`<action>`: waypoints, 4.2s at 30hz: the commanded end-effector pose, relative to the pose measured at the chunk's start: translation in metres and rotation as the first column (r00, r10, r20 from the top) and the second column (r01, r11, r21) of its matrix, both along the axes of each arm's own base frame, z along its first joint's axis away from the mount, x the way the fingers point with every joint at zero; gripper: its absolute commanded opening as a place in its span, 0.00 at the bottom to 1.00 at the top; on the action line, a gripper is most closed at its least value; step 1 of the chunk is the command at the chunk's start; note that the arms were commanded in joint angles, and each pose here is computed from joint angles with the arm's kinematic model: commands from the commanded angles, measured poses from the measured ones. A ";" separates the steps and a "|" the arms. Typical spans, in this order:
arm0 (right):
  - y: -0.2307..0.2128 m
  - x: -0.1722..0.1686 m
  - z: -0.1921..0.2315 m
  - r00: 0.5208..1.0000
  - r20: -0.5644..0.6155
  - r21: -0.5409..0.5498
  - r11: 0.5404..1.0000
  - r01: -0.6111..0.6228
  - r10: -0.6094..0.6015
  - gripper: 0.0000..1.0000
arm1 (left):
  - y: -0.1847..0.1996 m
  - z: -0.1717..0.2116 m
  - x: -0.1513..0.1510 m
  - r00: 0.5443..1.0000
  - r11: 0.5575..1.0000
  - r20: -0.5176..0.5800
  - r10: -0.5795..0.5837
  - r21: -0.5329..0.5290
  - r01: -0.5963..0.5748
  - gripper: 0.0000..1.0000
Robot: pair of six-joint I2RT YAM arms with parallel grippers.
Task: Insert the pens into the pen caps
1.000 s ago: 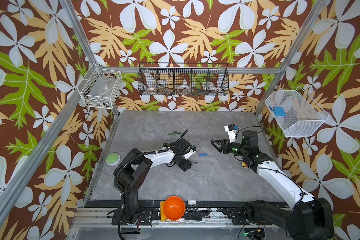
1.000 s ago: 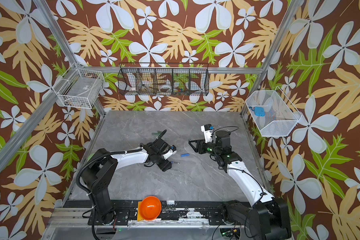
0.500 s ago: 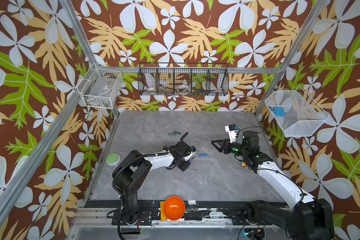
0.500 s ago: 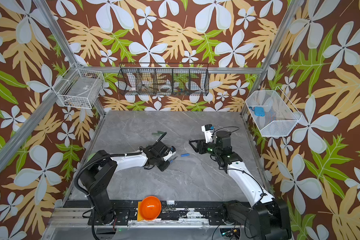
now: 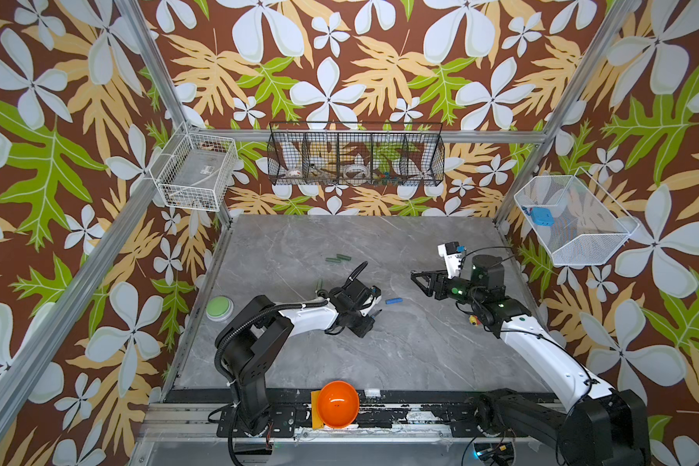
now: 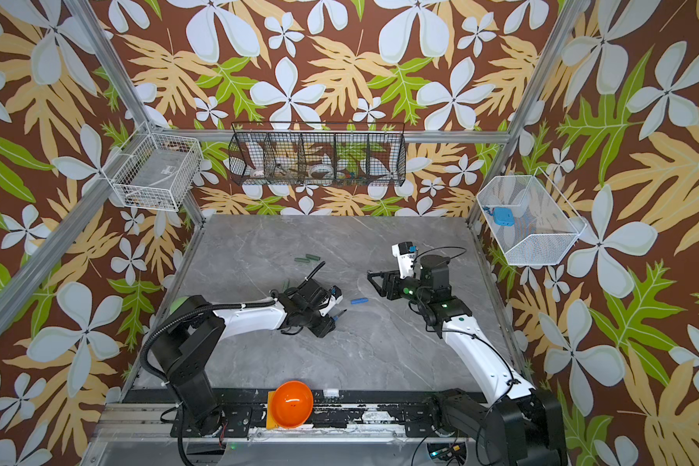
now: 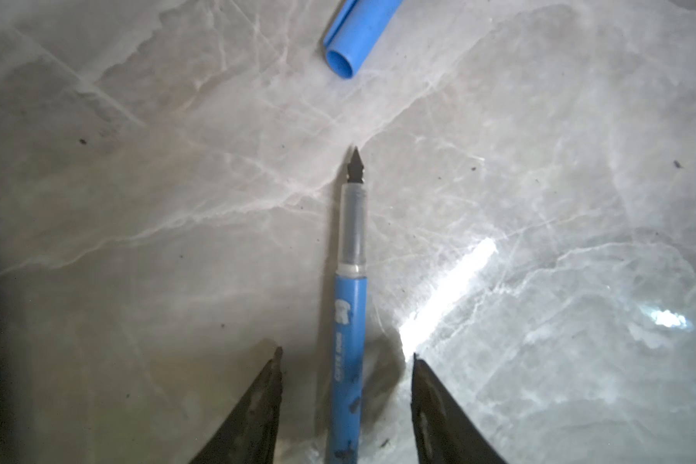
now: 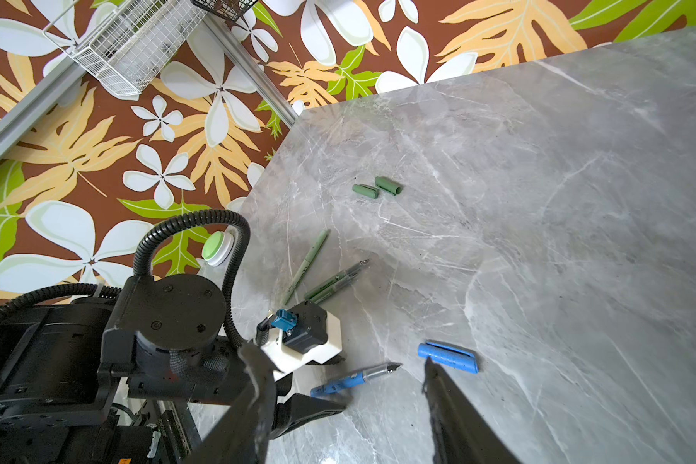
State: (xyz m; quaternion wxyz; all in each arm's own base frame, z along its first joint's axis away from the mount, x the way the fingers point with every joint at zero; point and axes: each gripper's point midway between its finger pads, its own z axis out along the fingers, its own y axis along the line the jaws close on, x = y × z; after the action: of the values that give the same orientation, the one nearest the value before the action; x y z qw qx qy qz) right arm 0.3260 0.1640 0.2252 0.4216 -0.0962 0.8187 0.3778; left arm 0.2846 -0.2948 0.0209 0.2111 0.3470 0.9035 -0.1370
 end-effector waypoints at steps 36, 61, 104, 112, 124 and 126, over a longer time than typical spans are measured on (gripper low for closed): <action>-0.002 -0.028 -0.046 0.969 -0.240 0.026 0.997 0.071 -0.063 0.60 | -0.030 0.031 0.003 0.996 0.992 0.053 0.065 -0.110 -0.058 0.00; 0.045 0.002 -0.083 0.956 -0.292 0.308 0.943 0.124 -0.030 0.57 | -0.070 0.099 0.013 0.994 0.913 0.068 0.083 -0.405 -0.048 0.00; 0.083 0.021 -0.059 0.968 -0.217 0.265 0.962 -0.065 0.125 0.00 | -0.072 0.111 -0.006 0.991 0.796 -0.112 -0.074 -0.605 -0.008 0.42; 0.080 0.022 -0.057 0.975 -0.196 0.254 0.966 -0.056 0.108 0.00 | -0.072 0.108 -0.007 0.989 0.805 -0.119 -0.085 -0.593 -0.003 0.00; 0.028 0.036 -0.071 0.968 -0.228 -0.221 0.974 0.049 -0.101 0.54 | -0.010 0.143 0.034 0.950 0.854 0.167 0.264 -0.499 -0.149 0.00; 0.019 0.038 -0.083 0.955 -0.272 -0.265 0.963 0.047 -0.121 0.55 | -0.001 0.162 0.033 0.931 0.842 0.217 0.292 -0.520 -0.143 0.00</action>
State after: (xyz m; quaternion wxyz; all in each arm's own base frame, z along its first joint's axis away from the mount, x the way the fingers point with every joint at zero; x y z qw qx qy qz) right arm 0.3789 0.2109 0.1905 0.3662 -0.0570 0.8596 0.3517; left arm 0.3017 -0.3136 0.1605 0.3711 0.2123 0.8426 -0.3276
